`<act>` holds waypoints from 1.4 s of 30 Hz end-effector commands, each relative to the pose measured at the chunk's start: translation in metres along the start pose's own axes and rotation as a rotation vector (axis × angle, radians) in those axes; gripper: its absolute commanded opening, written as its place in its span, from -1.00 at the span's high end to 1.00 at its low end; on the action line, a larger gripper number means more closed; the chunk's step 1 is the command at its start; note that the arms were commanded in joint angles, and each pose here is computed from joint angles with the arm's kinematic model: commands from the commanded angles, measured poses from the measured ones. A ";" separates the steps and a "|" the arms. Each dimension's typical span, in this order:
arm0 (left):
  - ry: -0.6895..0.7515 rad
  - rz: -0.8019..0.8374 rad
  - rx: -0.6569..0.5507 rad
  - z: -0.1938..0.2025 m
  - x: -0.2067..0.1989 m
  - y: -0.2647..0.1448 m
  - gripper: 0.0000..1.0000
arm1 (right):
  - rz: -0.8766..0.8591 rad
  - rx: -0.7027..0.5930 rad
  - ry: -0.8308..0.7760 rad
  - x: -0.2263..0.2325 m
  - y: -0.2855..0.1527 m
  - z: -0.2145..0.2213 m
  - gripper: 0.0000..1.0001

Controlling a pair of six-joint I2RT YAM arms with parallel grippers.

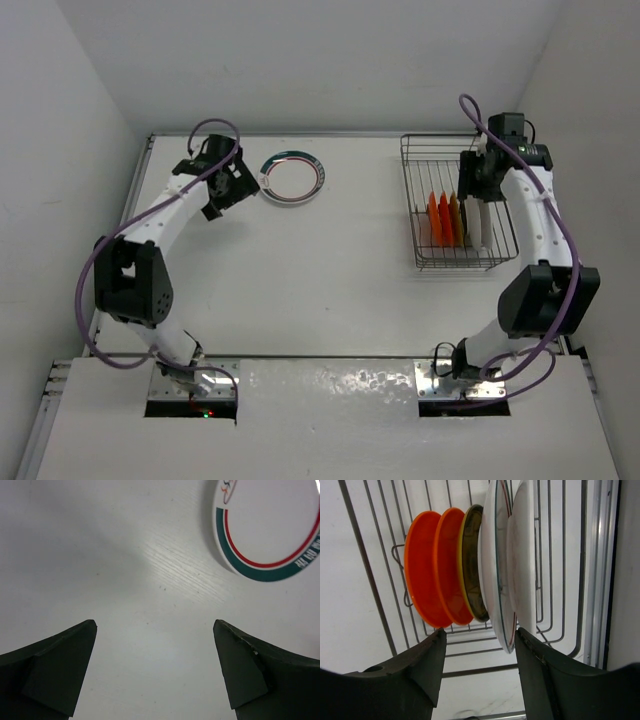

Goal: Unload the plates from the dish rack

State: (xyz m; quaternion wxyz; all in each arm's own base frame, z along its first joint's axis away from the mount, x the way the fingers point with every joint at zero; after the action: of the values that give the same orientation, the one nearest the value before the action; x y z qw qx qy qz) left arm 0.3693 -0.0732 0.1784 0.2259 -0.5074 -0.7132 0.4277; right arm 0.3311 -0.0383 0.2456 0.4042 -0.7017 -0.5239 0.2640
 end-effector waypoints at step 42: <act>0.011 0.412 -0.048 -0.032 -0.049 -0.095 -1.00 | -0.710 -0.400 -0.295 0.100 -0.110 -0.076 1.00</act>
State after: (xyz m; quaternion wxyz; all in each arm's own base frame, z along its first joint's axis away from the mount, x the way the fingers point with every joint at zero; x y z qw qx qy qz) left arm 0.3466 -0.0986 0.2418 0.1990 -0.6009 -0.6338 0.4446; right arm 0.3608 0.0002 0.3529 0.3124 -0.5942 -0.7280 0.1387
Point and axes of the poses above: each gripper's point midway between its finger pads, its own y axis out along the fingers, its own x axis along the line the jaws close on, z = x × y, the point moved 6 cm from there along -y, back along the fingers, and after that the axes turned 12 degrees about y, right-handed, at the moved point
